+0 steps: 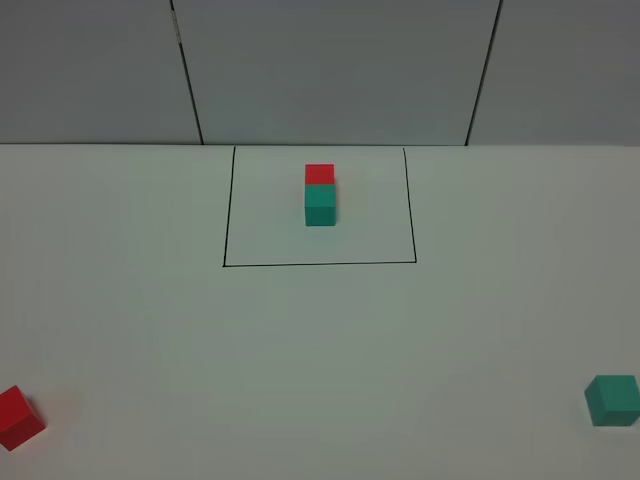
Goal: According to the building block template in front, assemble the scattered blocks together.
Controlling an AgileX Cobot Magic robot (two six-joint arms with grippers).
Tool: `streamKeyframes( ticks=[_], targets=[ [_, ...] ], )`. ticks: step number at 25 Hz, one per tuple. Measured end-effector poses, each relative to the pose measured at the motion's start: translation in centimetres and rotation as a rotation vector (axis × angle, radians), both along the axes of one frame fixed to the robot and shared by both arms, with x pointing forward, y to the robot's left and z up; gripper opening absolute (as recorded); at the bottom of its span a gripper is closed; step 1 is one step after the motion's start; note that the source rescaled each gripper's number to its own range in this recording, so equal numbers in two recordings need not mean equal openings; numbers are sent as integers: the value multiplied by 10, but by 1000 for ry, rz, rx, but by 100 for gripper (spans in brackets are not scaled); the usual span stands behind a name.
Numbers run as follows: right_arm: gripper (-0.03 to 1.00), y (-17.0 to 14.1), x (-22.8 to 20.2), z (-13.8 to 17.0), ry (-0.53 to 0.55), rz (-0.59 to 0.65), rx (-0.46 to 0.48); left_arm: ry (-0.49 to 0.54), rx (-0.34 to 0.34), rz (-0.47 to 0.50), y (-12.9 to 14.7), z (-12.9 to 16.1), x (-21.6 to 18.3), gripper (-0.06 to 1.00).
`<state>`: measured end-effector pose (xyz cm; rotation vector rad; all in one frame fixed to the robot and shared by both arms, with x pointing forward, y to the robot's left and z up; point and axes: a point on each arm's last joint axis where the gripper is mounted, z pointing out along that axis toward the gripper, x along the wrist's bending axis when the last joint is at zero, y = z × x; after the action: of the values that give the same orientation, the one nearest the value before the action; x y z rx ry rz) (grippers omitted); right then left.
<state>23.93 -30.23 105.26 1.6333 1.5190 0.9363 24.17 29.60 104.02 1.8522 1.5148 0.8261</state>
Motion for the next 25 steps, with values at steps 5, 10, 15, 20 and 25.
streamKeyframes(
  ticks=[5, 10, 15, 20, 25],
  targets=[
    [39, 0, 0, 0, 0, 0, 0, 38, 49, -67, 0, 13, 13, 89],
    [39, 0, 0, 0, 0, 0, 0, 138, 118, -164, -2, 17, 36, 89],
    [39, 0, 0, 0, 0, 0, 0, 241, 231, -244, -2, 15, 62, 89],
    [39, 0, 0, 0, 0, 0, 0, 389, 417, -285, 4, 6, 88, 89],
    [39, 0, 0, 0, 0, 0, 0, 507, 603, -329, 7, -4, 110, 89]
  ],
)
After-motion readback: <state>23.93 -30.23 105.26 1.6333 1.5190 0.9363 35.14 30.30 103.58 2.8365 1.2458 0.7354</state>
